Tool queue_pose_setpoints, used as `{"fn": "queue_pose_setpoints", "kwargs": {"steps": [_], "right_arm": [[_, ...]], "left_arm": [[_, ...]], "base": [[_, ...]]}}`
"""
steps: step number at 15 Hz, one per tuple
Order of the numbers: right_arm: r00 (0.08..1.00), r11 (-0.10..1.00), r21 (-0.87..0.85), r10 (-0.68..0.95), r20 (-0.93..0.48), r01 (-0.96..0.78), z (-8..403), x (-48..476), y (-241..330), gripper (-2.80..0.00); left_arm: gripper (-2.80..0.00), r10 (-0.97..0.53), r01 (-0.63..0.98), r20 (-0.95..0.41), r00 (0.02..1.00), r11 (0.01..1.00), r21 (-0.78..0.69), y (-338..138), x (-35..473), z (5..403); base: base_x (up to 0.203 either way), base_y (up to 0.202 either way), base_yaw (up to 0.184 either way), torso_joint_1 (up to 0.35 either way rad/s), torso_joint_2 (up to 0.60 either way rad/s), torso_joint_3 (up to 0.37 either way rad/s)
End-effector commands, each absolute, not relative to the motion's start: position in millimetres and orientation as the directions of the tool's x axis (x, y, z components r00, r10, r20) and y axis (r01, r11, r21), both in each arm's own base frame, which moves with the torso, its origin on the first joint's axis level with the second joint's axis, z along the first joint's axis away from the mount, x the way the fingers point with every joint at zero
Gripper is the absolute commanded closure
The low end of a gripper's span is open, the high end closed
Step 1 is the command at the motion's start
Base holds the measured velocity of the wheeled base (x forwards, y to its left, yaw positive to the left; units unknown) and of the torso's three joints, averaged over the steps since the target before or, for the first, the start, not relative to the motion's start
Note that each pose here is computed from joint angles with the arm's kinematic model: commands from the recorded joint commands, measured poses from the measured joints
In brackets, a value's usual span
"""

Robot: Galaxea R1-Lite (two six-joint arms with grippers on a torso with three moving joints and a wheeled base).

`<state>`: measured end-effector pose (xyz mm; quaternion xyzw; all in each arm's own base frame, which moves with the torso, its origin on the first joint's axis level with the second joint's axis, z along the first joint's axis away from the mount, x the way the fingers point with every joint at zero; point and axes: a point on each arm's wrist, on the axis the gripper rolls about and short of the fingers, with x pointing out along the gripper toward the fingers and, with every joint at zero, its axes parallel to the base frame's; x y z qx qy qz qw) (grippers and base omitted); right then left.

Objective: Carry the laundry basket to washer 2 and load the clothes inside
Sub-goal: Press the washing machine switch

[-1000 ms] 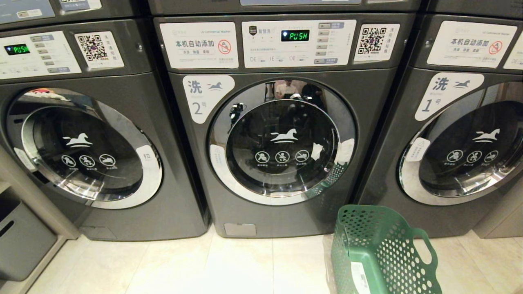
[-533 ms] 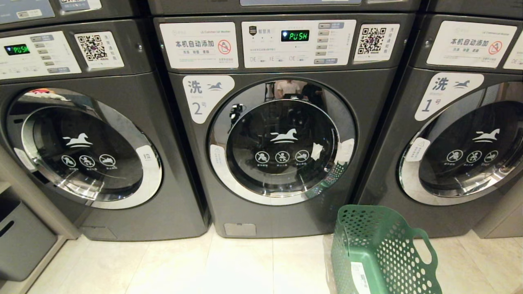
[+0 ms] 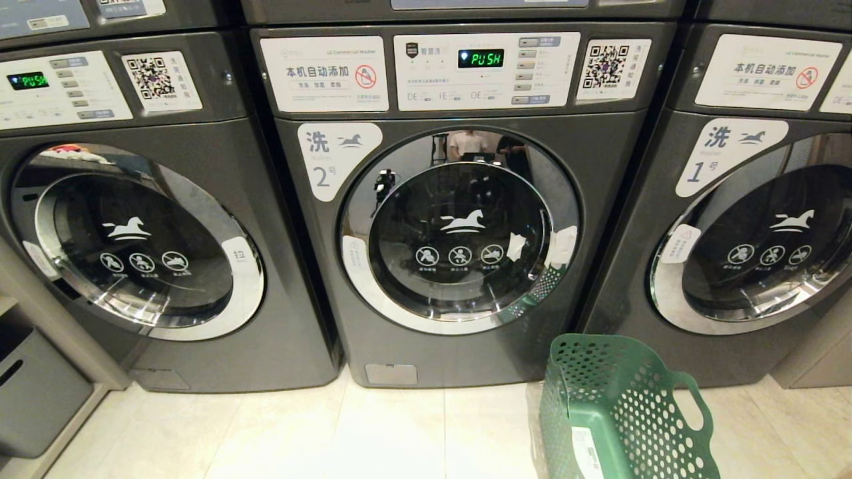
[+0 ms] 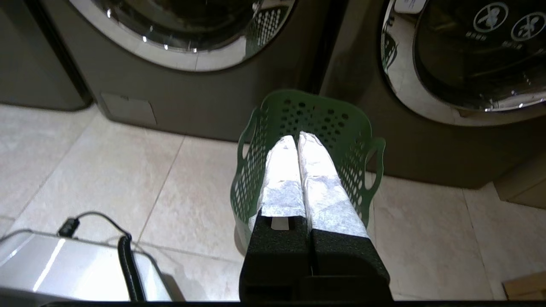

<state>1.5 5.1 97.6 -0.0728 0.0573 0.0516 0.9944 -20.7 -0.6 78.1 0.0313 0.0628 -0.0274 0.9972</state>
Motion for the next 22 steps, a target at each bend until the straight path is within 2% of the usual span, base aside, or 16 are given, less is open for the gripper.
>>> {"fn": "queue_pose_setpoints", "kwargs": {"steps": [1,4,7,10,11,15,20,22], "right_arm": [[0.992,0.986,-0.126,0.094,-0.088,-0.105,98.1,2.9,4.9,0.0],[0.994,0.998,-0.028,0.061,-0.086,-0.063,98.5,2.9,4.1,0.0],[0.95,0.96,-0.027,0.271,-0.152,-0.278,96.7,0.3,9.1,0.0],[0.971,0.976,-0.08,0.191,-0.143,-0.204,96.5,1.2,7.2,0.0],[0.978,0.983,-0.056,0.169,-0.124,-0.177,96.2,1.9,6.7,0.0],[0.963,0.983,0.02,0.181,-0.198,-0.181,94.2,-0.3,7.1,0.0],[0.904,0.924,0.015,0.378,-0.201,-0.383,94.5,-3.2,6.8,0.0],[0.943,0.957,-0.059,0.266,-0.201,-0.283,93.0,-2.2,4.2,0.0]], "left_arm": [[0.0,-0.042,0.045,-0.055,0.998,0.997,0.058,-0.5,-25.7,75.9],[0.0,-0.038,0.042,-0.054,0.998,0.997,0.058,-0.4,-25.6,75.8],[0.0,-0.029,0.032,-0.054,0.998,0.998,0.059,-0.2,-25.7,76.1],[0.0,-0.029,0.032,-0.054,0.998,0.998,0.059,-0.2,-25.7,76.1],[0.0,-0.029,0.032,-0.054,0.998,0.998,0.059,-0.2,-25.7,76.1],[0.0,-0.036,0.04,-0.061,0.997,0.997,0.059,-0.4,-25.9,76.0],[0.0,-0.04,0.044,-0.061,0.997,0.997,0.059,-0.5,-26.0,75.8],[0.0,-0.038,0.042,-0.06,0.997,0.997,0.06,-0.4,-26.0,76.0]], "base": [[0.0,0.0,0.0,0.0,0.0,0.0],[0.0,0.0,0.0,0.0,0.0,0.0],[0.0,0.0,0.0,0.0,0.0,0.0],[0.0,0.0,0.0,0.0,0.0,0.0],[0.0,0.0,0.0,0.0,0.0,0.0],[0.0,0.0,0.0,0.0,0.0,0.0],[0.0,0.0,0.0,0.0,0.0,0.0],[0.0,0.0,0.0,0.0,0.0,0.0]]}}
